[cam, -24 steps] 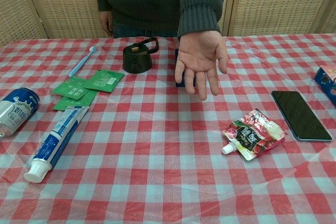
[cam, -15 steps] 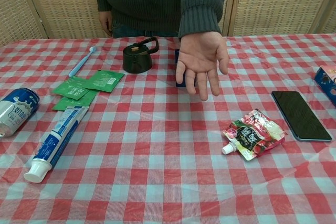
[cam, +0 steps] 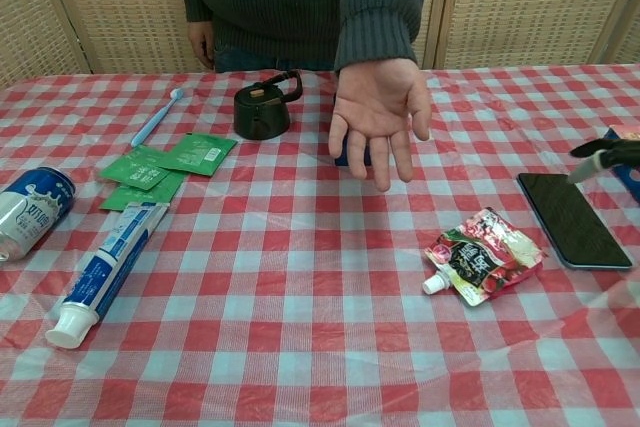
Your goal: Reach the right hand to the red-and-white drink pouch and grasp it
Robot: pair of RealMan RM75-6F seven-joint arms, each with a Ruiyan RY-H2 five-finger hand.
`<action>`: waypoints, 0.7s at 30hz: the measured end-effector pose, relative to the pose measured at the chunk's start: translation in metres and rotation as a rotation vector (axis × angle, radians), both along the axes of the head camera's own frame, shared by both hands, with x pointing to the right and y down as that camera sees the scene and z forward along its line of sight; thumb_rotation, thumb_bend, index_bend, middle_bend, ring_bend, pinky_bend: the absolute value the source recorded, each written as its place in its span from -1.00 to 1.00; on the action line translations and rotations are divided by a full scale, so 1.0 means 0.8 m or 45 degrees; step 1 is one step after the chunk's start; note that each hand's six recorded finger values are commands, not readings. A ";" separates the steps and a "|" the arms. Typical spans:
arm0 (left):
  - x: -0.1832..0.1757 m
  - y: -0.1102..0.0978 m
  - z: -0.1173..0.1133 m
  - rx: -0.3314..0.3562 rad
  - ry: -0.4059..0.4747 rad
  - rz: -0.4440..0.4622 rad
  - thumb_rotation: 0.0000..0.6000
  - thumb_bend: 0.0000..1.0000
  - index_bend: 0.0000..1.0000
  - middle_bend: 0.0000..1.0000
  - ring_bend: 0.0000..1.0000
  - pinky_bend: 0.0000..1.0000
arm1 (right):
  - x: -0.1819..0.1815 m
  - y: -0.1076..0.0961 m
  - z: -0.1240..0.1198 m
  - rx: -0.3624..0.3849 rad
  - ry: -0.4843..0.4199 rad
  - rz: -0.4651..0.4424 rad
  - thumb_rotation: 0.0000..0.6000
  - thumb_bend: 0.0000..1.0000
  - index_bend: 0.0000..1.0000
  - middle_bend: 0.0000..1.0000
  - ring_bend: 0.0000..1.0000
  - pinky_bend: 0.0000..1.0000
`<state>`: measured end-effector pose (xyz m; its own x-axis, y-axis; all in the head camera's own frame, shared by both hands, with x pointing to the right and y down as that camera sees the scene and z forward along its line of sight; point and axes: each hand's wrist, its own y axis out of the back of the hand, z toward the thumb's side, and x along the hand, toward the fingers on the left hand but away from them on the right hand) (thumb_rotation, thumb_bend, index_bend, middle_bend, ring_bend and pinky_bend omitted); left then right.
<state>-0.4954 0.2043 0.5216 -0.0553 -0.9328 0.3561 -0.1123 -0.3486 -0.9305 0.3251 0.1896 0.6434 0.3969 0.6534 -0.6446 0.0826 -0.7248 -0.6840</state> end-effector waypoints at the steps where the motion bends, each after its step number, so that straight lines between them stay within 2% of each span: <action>1: -0.001 -0.001 0.001 -0.004 -0.003 -0.004 1.00 -1.00 -1.00 -1.00 -1.00 -1.00 | -0.010 -0.002 0.007 -0.024 -0.009 -0.024 1.00 -1.00 -0.61 -0.81 -0.98 -1.00; 5: -0.005 -0.005 0.006 -0.018 -0.012 -0.019 1.00 -1.00 -1.00 -1.00 -1.00 -1.00 | -0.059 -0.012 0.038 -0.092 -0.044 -0.128 1.00 -1.00 -0.64 -0.81 -0.98 -1.00; 8: -0.008 -0.007 0.009 -0.026 -0.015 -0.033 1.00 -1.00 -1.00 -1.00 -1.00 -1.00 | -0.083 -0.018 0.056 -0.109 -0.044 -0.165 1.00 -1.00 -0.64 -0.82 -0.98 -1.00; 14: -0.012 -0.012 0.010 -0.027 -0.012 -0.045 1.00 -1.00 -1.00 -1.00 -1.00 -1.00 | -0.102 -0.031 0.082 -0.096 -0.007 -0.173 1.00 -0.99 -0.63 -0.79 -0.93 -0.98; 16: -0.013 -0.012 0.010 -0.027 -0.010 -0.048 1.00 -1.00 -1.00 -1.00 -1.00 -1.00 | -0.104 -0.034 0.087 -0.098 0.009 -0.174 1.00 -0.91 -0.55 -0.61 -0.74 -0.80; 18: -0.013 -0.012 0.009 -0.026 -0.008 -0.050 1.00 -1.00 -1.00 -1.00 -1.00 -1.00 | -0.107 -0.036 0.092 -0.100 0.027 -0.179 1.00 -0.75 -0.26 -0.22 -0.31 -0.32; 20: -0.014 -0.012 0.009 -0.025 -0.007 -0.052 1.00 -1.00 -1.00 -1.00 -1.00 -1.00 | -0.108 -0.039 0.095 -0.091 0.045 -0.181 1.00 -0.62 0.03 0.10 0.04 0.08; 21: -0.015 -0.011 0.009 -0.026 -0.006 -0.052 1.00 -1.00 -1.00 -1.00 -1.00 -1.00 | -0.109 -0.040 0.096 -0.082 0.051 -0.181 1.00 -0.58 0.13 0.20 0.13 0.18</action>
